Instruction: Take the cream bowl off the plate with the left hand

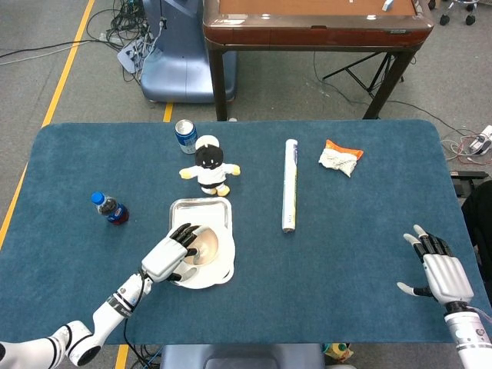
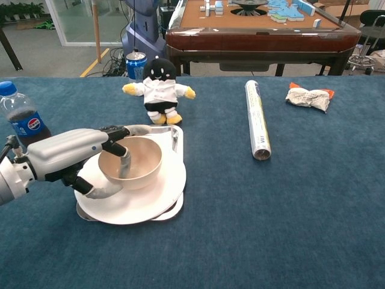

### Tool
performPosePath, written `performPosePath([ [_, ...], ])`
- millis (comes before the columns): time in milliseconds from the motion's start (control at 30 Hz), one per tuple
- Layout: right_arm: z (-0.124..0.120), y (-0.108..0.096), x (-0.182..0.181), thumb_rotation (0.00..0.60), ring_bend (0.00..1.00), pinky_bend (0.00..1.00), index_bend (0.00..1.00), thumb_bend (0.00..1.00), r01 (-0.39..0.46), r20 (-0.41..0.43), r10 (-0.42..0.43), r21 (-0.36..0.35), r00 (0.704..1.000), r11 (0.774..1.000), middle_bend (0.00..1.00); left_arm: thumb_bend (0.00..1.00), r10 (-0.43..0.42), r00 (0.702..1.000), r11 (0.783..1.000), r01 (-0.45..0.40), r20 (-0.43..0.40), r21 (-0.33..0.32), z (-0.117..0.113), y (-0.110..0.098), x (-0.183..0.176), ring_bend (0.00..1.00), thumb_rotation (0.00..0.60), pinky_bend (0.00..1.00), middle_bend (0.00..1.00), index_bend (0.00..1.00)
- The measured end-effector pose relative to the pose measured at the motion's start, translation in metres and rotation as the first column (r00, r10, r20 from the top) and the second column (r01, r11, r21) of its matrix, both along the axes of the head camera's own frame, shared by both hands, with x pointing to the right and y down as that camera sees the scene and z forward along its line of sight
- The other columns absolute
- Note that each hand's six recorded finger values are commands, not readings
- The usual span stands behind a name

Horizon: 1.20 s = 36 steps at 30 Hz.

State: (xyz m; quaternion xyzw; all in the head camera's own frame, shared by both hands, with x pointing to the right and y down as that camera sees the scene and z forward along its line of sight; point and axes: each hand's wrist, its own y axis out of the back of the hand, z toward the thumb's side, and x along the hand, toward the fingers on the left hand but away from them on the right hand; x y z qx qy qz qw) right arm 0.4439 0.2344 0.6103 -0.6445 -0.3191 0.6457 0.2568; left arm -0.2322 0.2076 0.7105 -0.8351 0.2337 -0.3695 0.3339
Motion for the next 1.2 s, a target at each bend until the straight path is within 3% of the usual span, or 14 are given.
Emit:
performPosePath([
  [1200, 0.008, 0.000, -0.003, 0.600, 0.00, 0.00, 0.00, 0.19, 0.013, -0.001, -0.013, -0.022, 1.000, 1.000, 0.00, 0.32, -0.037, 0.999, 0.999, 0.037, 0.010, 0.023, -0.003, -0.004, -0.015, 0.00, 0.600, 0.00, 0.07, 0.67],
])
